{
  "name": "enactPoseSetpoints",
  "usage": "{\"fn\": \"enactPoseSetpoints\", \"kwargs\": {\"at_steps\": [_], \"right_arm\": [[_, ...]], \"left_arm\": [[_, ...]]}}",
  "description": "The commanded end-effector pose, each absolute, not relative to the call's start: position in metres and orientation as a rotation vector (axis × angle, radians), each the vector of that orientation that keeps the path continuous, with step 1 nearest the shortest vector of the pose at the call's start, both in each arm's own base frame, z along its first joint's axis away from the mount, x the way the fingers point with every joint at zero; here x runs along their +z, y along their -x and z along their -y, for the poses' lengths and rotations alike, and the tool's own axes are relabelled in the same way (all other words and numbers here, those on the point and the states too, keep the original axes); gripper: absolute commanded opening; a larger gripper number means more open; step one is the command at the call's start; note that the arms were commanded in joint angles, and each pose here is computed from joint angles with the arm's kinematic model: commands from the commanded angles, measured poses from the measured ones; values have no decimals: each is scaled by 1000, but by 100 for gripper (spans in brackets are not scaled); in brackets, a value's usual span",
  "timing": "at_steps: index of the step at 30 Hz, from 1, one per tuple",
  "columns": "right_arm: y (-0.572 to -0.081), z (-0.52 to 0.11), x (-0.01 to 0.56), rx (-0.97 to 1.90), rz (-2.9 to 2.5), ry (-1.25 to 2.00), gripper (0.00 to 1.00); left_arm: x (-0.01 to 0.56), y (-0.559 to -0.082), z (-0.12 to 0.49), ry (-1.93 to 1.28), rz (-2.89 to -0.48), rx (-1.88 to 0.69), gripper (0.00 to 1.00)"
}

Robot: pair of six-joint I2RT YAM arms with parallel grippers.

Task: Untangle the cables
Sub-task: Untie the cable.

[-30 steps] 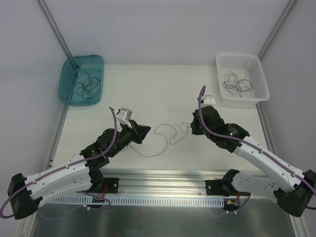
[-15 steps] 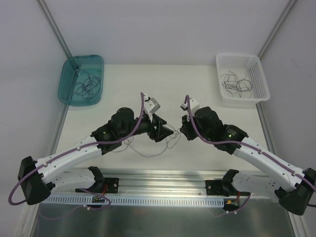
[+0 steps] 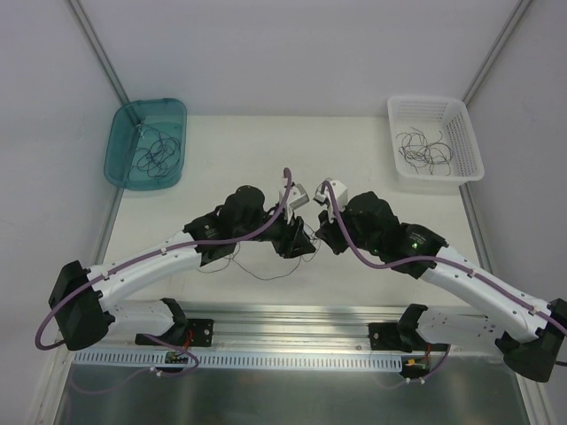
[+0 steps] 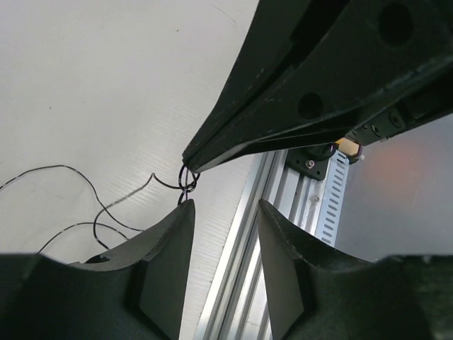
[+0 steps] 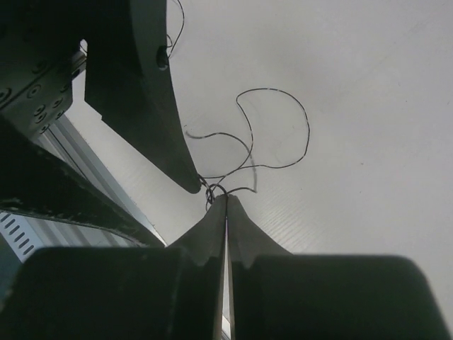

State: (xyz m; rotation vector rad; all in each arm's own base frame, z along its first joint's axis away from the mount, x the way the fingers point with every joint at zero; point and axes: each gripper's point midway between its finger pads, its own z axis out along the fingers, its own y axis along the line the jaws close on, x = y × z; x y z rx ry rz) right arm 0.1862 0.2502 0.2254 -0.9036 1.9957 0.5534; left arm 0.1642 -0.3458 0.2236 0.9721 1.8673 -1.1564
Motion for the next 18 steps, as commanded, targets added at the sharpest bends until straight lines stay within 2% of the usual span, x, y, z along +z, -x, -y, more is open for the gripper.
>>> {"fn": "enactPoseSetpoints", "kwargs": {"at_steps": [1,4,9,18], "right_arm": [[-187,-258,249,577,-1913,918,1],[-187,-258,246,573,-1919,916,1],[-186,-258,245,580,-1920,915,1],[-177,-262,243,630,-1913,954,1]], "left_arm": [[241,-177,349,-932,-1838,-1134,40],[238,-188,343,-876,-1849,-1062,49],[245,-188,337,-876,-1813,-1037,45],[246,-184,328,-1028,-1693,-1003,47]]}}
